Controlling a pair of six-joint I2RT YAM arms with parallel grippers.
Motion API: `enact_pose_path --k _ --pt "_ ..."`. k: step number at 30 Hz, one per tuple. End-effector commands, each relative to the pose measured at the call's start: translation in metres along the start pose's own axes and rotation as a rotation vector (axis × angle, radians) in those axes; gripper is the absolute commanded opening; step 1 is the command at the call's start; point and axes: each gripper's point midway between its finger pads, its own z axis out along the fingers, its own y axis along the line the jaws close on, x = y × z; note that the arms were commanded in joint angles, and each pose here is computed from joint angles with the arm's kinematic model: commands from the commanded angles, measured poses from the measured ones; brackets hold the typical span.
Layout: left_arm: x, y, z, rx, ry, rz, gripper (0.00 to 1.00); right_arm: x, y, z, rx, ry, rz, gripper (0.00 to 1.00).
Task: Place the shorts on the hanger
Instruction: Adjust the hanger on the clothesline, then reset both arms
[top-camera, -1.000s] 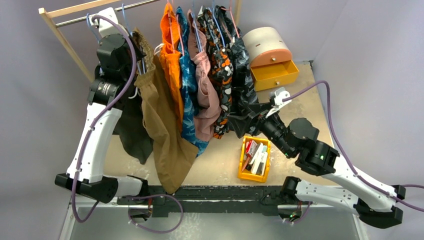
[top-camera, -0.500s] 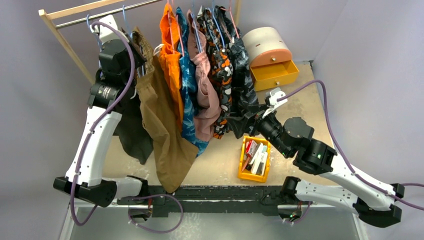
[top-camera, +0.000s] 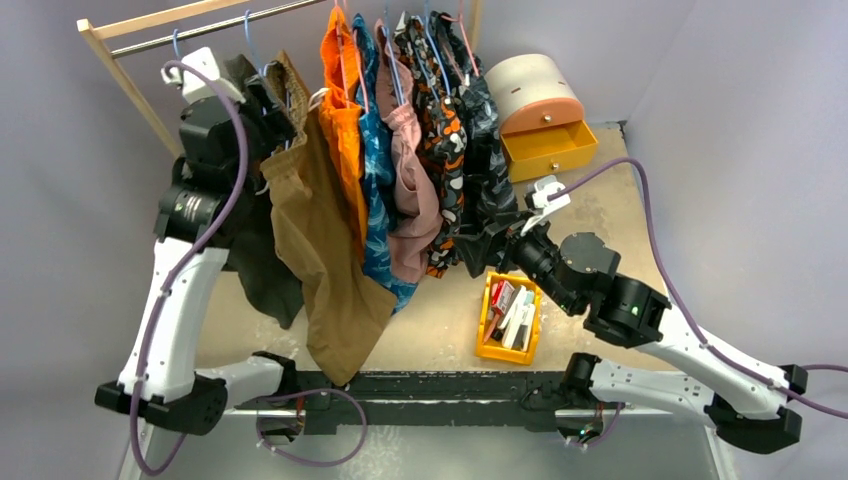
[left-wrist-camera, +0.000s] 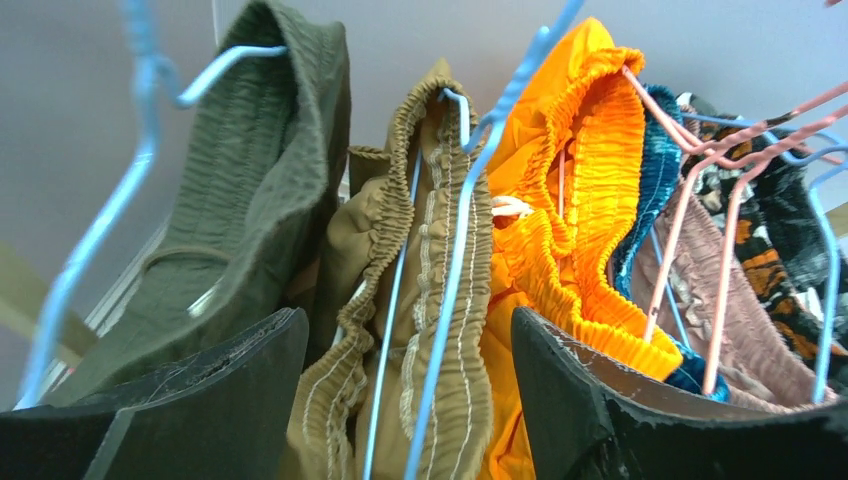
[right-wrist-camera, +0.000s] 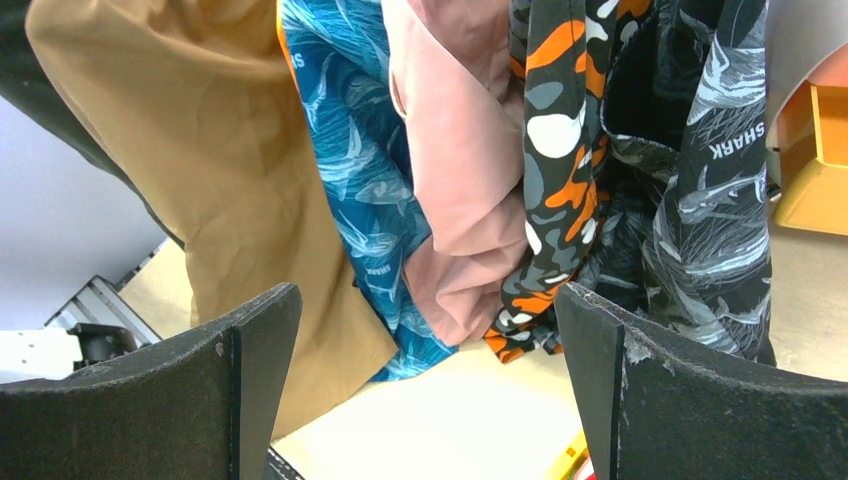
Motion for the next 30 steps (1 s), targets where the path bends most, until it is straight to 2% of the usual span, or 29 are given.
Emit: enact_pose_path --k 1,6,10,12,16,18,23,30 --pt "-0.038 0.017 -0.043 -0.005 -0.104 -0.083 0.74 -0.017 -0.001 0.0 0.031 -0.03 0.031 0.99" --pt "-0.049 0.027 -0.08 0.028 -0.124 -0.115 0.76 -0.013 0.004 0.004 0.018 -0.014 0.052 0.99" --pt "-0.041 0.025 -0.1 0.097 -0.087 -0.135 0.77 -0.006 0.006 0.008 0.016 0.005 0.076 0.99" --pt "-0.031 0.017 -0.104 0.146 -0.044 -0.145 0.77 -0.001 0.01 0.012 0.007 0.015 0.087 0.99" --pt "0.0 -0.025 -0.103 0.343 0.135 -0.132 0.77 0.008 0.012 0.02 0.014 0.041 0.098 0.99" --pt "0.007 -0.041 -0.102 0.414 0.181 -0.132 0.78 0.012 0.01 0.023 0.036 0.054 0.096 0.99" --pt "-0.007 -0.062 -0.106 0.496 0.147 -0.119 0.78 0.024 -0.002 0.029 0.108 0.081 0.074 0.99" --pt "-0.005 -0.091 -0.113 0.609 0.135 -0.108 0.79 0.048 -0.012 0.04 0.174 0.13 0.027 0.99"
